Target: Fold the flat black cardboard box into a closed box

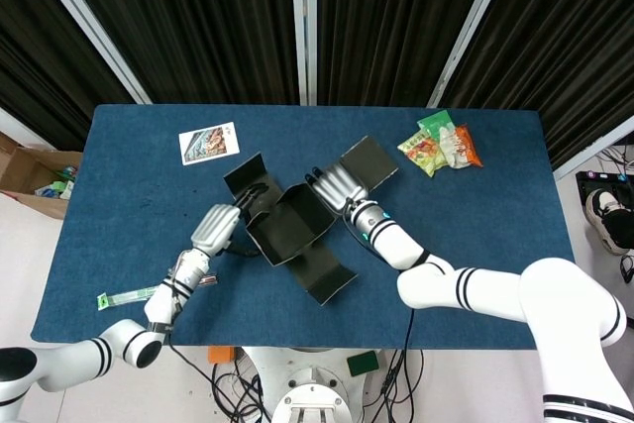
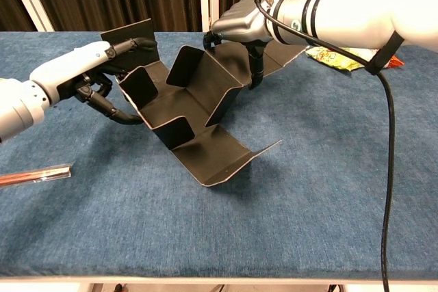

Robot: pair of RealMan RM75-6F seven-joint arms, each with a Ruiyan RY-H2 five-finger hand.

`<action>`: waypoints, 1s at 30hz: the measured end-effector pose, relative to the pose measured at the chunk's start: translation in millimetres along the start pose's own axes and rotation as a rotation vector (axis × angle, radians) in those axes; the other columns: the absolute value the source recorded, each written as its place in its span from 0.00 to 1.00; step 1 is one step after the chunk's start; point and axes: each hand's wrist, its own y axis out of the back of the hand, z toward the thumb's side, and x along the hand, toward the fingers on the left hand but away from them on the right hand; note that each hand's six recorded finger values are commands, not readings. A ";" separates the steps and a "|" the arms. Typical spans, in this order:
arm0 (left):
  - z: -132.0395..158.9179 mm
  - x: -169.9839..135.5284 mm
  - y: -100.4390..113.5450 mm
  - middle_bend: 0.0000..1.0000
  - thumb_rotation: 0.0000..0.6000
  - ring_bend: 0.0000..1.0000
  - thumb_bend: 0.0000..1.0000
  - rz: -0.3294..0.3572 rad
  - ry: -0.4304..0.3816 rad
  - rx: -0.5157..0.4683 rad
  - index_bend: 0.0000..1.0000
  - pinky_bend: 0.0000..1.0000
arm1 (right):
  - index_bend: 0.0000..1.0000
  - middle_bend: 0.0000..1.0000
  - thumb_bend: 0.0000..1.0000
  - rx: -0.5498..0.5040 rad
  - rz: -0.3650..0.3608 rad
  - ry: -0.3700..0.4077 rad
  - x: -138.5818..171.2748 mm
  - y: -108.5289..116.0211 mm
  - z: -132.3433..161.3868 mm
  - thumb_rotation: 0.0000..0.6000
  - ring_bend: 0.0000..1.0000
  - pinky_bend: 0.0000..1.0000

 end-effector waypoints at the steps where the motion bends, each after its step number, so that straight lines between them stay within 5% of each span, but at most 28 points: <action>1: 0.7 1.3 -0.7 0.06 1.00 0.52 0.01 -0.009 -0.002 -0.003 0.07 0.87 | 0.40 0.31 0.18 0.013 -0.002 0.004 0.0 0.7 0.4 1.00 0.78 1.00; 17: -10.3 16.3 -3.2 0.00 1.00 0.53 0.02 -0.095 0.067 -0.204 0.01 0.88 | 0.40 0.31 0.18 0.207 -0.071 0.097 5.7 13.9 12.1 1.00 0.78 1.00; 30: -13.4 14.2 -8.0 0.02 1.00 0.57 0.02 -0.181 0.079 -0.300 0.00 0.88 | 0.40 0.30 0.18 0.258 -0.152 0.158 5.6 26.3 22.4 1.00 0.78 1.00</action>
